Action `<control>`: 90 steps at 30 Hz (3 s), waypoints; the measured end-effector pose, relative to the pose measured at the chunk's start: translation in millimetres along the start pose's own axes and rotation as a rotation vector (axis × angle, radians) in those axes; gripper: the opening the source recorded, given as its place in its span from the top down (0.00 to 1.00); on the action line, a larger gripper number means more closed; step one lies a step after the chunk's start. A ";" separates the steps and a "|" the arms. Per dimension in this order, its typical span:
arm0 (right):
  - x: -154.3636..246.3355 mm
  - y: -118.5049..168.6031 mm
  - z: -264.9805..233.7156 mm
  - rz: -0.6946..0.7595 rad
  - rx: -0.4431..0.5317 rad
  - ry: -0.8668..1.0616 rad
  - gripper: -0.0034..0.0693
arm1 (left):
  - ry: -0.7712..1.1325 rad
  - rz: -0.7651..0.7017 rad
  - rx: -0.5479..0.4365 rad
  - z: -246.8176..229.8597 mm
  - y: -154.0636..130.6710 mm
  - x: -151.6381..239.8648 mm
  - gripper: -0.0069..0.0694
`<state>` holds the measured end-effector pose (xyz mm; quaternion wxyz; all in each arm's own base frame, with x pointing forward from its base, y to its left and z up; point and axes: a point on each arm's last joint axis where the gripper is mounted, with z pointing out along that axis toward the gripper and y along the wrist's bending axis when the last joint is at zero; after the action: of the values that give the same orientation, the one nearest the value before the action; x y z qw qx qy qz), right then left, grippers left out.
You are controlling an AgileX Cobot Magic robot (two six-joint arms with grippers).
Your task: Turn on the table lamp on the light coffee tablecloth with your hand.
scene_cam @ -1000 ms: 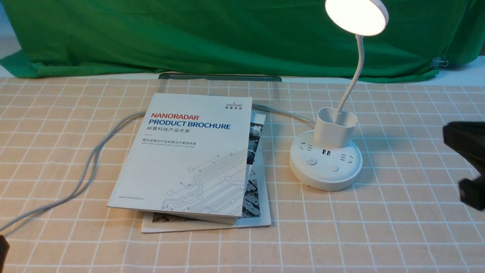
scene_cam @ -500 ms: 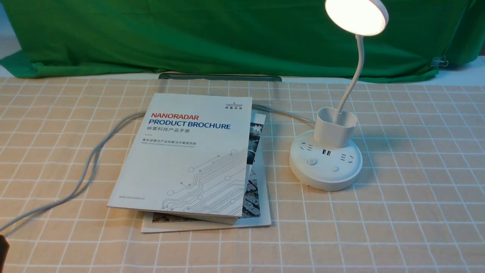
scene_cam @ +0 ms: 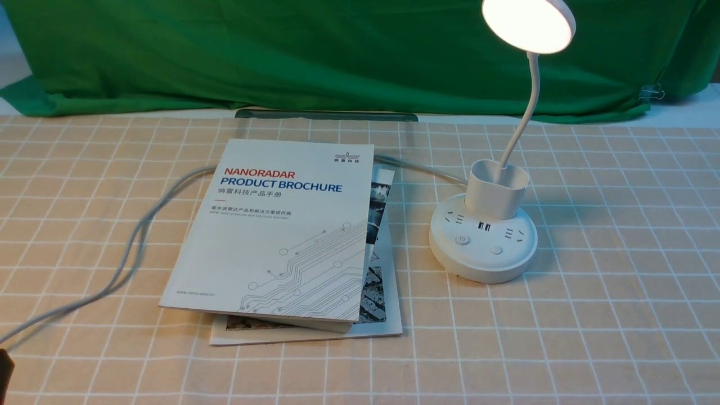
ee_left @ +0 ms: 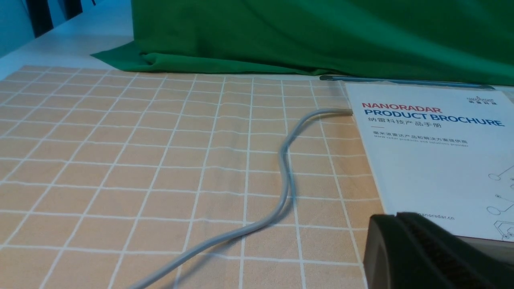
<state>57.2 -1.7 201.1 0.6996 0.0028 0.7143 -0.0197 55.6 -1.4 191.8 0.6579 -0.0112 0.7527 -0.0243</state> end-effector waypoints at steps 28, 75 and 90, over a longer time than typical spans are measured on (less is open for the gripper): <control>11.1 1.0 -0.8 0.089 -0.019 0.123 0.69 | 0.000 0.000 0.000 0.0 0.0 0.0 0.88; 11.1 1.0 -0.8 0.089 -0.019 0.123 0.63 | 0.000 0.000 0.000 0.0 0.0 0.0 0.88; 11.2 1.0 -0.8 0.089 -0.019 0.124 0.63 | 0.000 0.000 0.000 0.0 0.0 0.0 0.88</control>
<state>56.2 -0.9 189.8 0.6543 0.0292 0.7554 0.0186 55.6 -1.4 191.7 0.6578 -0.0112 0.7527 -0.0243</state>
